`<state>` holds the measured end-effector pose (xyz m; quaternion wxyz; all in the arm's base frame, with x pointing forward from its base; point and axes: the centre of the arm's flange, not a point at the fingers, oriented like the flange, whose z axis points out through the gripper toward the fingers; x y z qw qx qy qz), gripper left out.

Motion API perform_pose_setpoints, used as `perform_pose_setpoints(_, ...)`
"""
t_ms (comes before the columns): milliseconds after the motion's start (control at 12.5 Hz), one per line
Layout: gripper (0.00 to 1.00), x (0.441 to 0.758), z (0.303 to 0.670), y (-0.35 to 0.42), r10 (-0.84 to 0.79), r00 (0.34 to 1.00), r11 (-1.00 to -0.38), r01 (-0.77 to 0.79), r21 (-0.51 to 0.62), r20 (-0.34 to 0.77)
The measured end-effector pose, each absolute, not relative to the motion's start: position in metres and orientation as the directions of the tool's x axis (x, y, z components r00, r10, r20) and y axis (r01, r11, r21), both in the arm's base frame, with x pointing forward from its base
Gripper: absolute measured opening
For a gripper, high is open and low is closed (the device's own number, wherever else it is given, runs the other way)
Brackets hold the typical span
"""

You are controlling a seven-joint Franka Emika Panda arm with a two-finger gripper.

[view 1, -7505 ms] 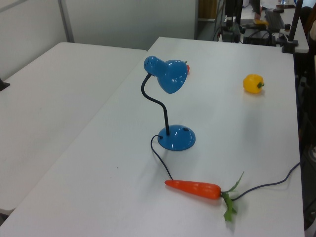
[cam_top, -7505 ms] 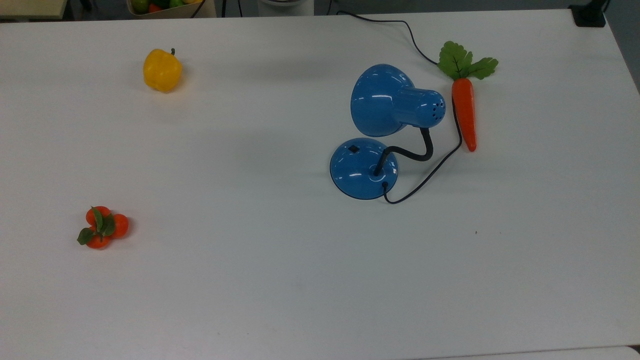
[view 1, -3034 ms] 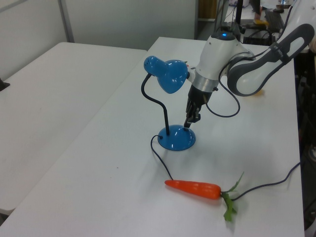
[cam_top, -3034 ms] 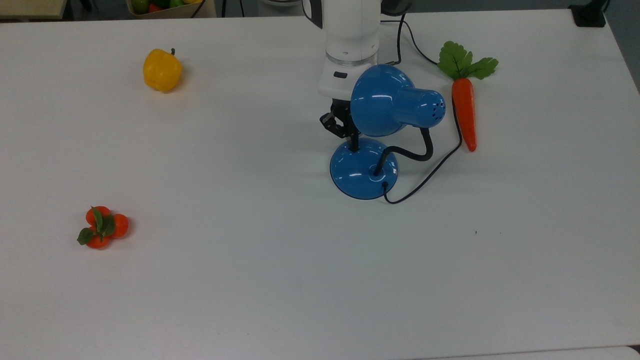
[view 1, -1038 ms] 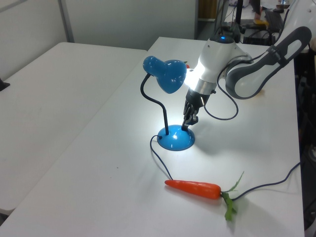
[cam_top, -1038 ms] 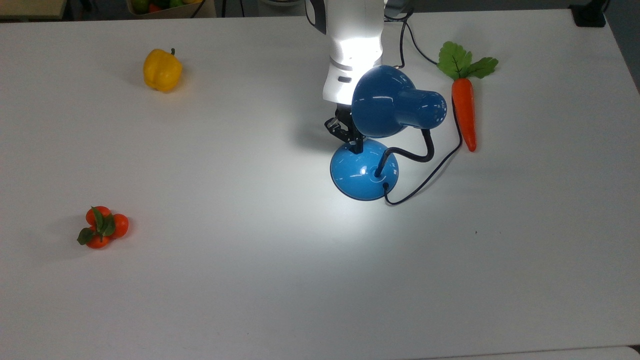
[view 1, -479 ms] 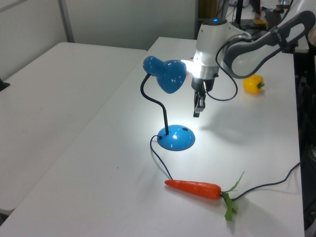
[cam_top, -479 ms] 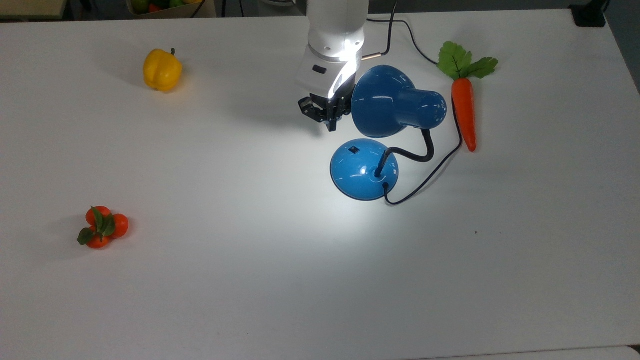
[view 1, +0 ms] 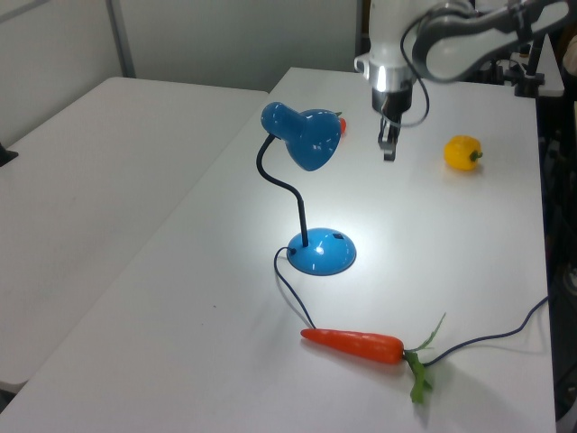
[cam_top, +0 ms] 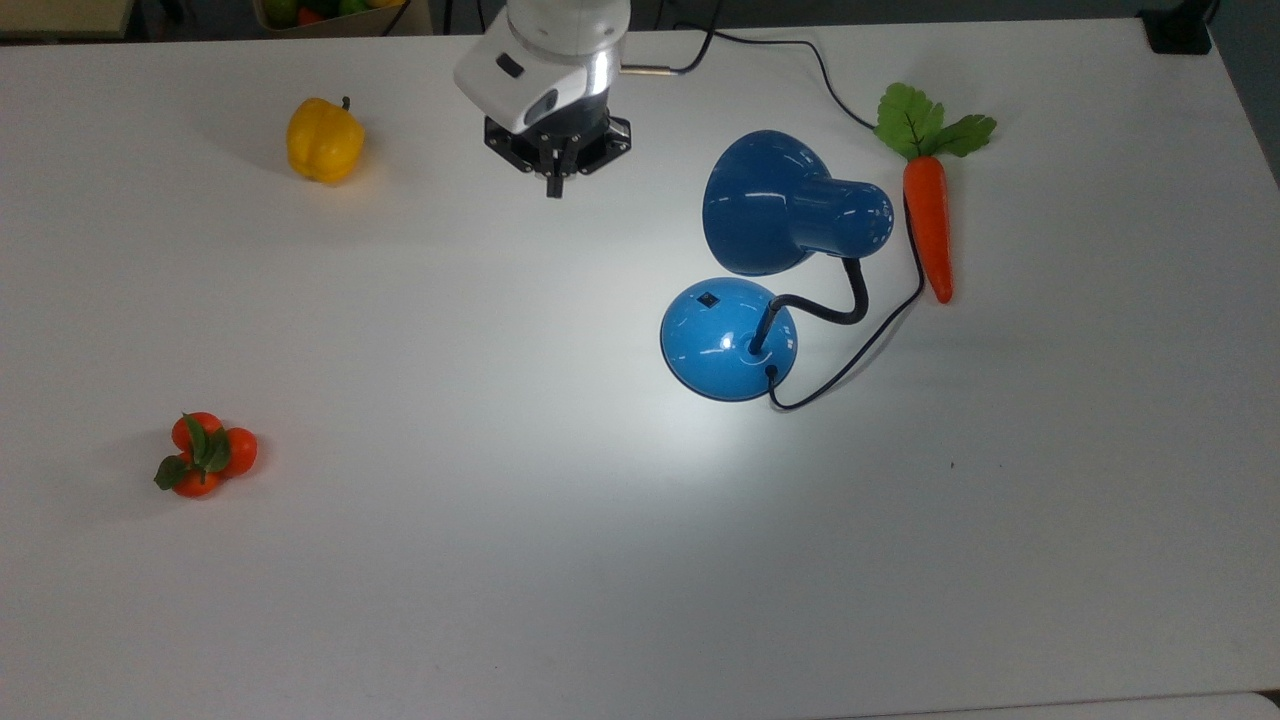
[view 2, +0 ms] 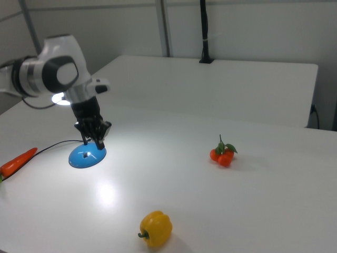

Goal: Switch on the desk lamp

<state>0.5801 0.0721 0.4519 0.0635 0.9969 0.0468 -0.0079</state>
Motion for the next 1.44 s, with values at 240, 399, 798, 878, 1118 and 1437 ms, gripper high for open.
perform_pose_setpoints(240,0.01,0.581,0.531,0.036,0.007,1.000,-0.990,0.009,0.139,-0.015)
perform_pose_setpoints(399,0.01,0.580,0.559,0.024,-0.023,1.000,-0.990,-0.021,0.137,-0.015)
perform_pose_setpoints(798,0.15,0.571,0.610,-0.008,-0.096,0.995,-0.993,-0.095,0.073,-0.011)
perform_pose_setpoints(878,0.22,0.571,0.612,-0.011,-0.100,0.995,-0.992,-0.100,0.072,-0.008)
perform_pose_setpoints(1118,0.41,0.567,0.619,-0.024,-0.091,0.996,-0.993,-0.091,0.073,0.003)
perform_pose_setpoints(1437,0.86,0.559,0.629,-0.044,-0.071,0.997,-0.995,-0.071,0.076,0.003)
